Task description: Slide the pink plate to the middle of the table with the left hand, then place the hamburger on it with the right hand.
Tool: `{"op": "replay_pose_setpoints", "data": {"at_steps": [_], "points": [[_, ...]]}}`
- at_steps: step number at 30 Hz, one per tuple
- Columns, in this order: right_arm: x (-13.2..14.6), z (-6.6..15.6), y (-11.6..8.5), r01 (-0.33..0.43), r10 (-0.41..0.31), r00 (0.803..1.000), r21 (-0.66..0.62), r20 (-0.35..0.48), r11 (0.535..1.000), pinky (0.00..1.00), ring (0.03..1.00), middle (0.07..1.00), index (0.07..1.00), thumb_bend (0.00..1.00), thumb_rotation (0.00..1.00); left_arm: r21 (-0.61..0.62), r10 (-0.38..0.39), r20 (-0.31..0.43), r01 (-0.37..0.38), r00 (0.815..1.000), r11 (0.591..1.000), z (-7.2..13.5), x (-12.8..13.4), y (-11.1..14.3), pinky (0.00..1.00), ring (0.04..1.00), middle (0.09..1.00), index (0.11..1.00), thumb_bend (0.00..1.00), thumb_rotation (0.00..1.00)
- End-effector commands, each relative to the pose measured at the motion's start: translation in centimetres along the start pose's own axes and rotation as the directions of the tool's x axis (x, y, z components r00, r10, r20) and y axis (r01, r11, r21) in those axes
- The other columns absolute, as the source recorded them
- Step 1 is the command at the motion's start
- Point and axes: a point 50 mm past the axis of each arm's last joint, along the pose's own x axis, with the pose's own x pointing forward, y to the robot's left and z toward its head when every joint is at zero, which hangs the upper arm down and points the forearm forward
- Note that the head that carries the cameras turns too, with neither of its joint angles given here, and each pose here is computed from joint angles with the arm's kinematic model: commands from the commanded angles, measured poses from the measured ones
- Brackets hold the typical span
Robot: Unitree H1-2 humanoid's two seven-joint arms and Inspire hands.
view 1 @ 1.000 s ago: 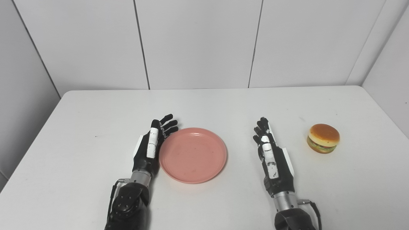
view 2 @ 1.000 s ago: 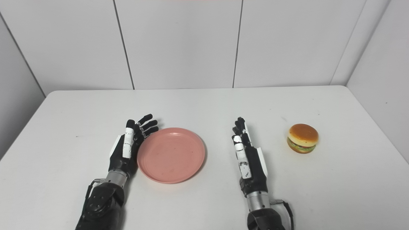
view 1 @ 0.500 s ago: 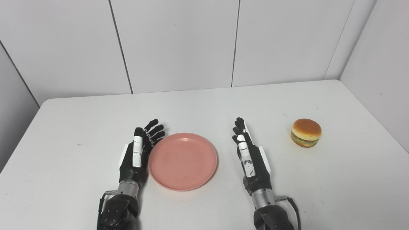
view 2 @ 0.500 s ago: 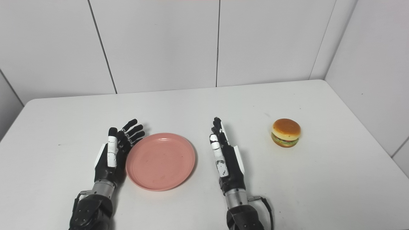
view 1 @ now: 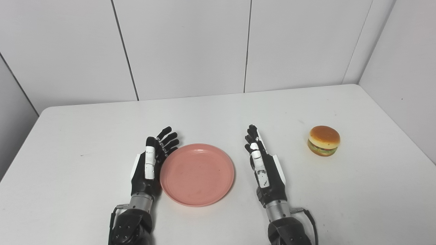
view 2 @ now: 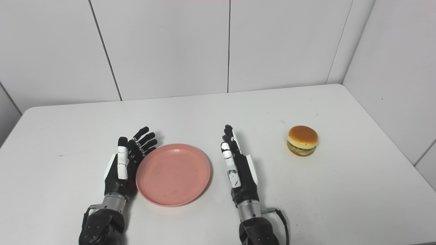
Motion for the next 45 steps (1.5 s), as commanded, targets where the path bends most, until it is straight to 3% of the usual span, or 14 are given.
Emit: {"op": "replay_pose_setpoints", "data": {"at_steps": [1, 8, 17, 24, 37, 45], "points": [[-0.8, -0.8, -0.3, 0.007, -0.007, 0.999, 0.008, -0.039, 1.000, 1.00, 1.000, 0.996, 0.983, 0.59, 0.97, -0.007, -0.012, 0.044, 0.013, 0.999, 1.000, 0.2, 0.0, -0.3, 0.85, 0.840, 0.839, 0.821, 0.84, 1.00], [-0.6, -0.4, -0.8, 0.009, -0.009, 1.000, -0.034, 0.002, 0.999, 1.00, 1.000, 0.998, 0.987, 0.61, 0.96, -0.002, -0.004, 0.046, 0.004, 0.999, 1.000, 0.0, -0.2, -0.1, 0.91, 0.892, 0.900, 0.890, 0.85, 1.00], [0.4, 1.9, -2.6, 0.030, -0.024, 0.995, -0.062, 0.099, 0.998, 1.00, 1.000, 1.000, 1.000, 0.61, 0.88, 0.016, 0.015, 0.066, -0.016, 0.998, 1.000, -0.4, -0.4, 0.0, 0.96, 0.947, 0.947, 0.941, 0.84, 1.00], [1.0, 3.6, -4.4, 0.042, -0.022, 0.986, -0.115, 0.167, 0.993, 0.99, 0.986, 1.000, 1.000, 0.60, 0.90, 0.018, 0.012, 0.085, -0.014, 0.996, 1.000, -0.7, -0.4, -0.2, 0.99, 0.969, 0.973, 0.966, 0.84, 1.00], [2.4, 7.6, -8.1, 0.121, -0.063, 0.961, -0.203, 0.271, 0.972, 0.97, 0.965, 0.971, 0.974, 0.63, 0.81, 0.076, 0.034, 0.070, -0.039, 0.997, 0.996, -0.6, -0.6, -1.0, 0.93, 0.904, 0.906, 0.905, 0.83, 1.00], [3.0, 9.8, -10.6, 0.189, -0.087, 0.947, -0.315, 0.310, 0.930, 1.00, 0.962, 0.960, 0.960, 0.70, 0.83, 0.136, 0.021, 0.028, -0.025, 0.999, 0.990, -0.3, -0.9, -1.0, 0.92, 0.870, 0.873, 0.875, 0.82, 1.00]]}}
